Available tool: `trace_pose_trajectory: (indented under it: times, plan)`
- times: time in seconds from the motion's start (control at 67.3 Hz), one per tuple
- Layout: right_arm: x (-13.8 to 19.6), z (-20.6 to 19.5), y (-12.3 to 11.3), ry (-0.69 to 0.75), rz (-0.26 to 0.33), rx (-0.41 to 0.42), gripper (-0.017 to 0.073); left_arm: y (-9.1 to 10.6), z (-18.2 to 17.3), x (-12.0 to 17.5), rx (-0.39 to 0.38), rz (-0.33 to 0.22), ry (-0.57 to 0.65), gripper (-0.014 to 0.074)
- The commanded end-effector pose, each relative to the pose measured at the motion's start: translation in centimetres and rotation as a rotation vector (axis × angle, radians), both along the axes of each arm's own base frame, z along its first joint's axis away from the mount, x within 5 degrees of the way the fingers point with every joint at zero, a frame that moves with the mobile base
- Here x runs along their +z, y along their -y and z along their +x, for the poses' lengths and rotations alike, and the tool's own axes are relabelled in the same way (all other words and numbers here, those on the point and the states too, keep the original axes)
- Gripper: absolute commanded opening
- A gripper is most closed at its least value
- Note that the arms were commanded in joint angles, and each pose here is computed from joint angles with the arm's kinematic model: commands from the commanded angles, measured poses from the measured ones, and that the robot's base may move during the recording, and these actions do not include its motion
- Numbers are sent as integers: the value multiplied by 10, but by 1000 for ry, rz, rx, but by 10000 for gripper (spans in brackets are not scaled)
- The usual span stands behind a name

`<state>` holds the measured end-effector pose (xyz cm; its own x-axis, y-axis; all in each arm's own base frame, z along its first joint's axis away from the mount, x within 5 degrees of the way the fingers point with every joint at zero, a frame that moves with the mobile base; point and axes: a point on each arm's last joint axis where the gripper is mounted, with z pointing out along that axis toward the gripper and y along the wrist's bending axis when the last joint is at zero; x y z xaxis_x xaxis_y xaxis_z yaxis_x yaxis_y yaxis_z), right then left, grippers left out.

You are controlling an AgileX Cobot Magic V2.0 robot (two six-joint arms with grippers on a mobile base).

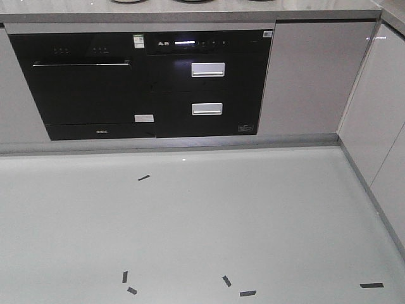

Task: Distribute corn equally
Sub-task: 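Drive the base toward the counter with the pot and plates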

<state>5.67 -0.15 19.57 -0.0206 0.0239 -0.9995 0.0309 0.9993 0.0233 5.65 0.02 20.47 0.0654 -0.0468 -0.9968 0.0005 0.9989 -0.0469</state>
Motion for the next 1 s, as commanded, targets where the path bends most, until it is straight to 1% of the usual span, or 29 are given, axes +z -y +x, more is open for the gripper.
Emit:
trace_pose_trajectory:
  times: [0.0,0.981]
  plan:
    - [5,0,1,73,-7,-10,-6,0,-3,13,-4,-7,103,-6]
    - [5,0,1,73,-7,-10,-6,0,-3,13,-4,-7,103,-6]
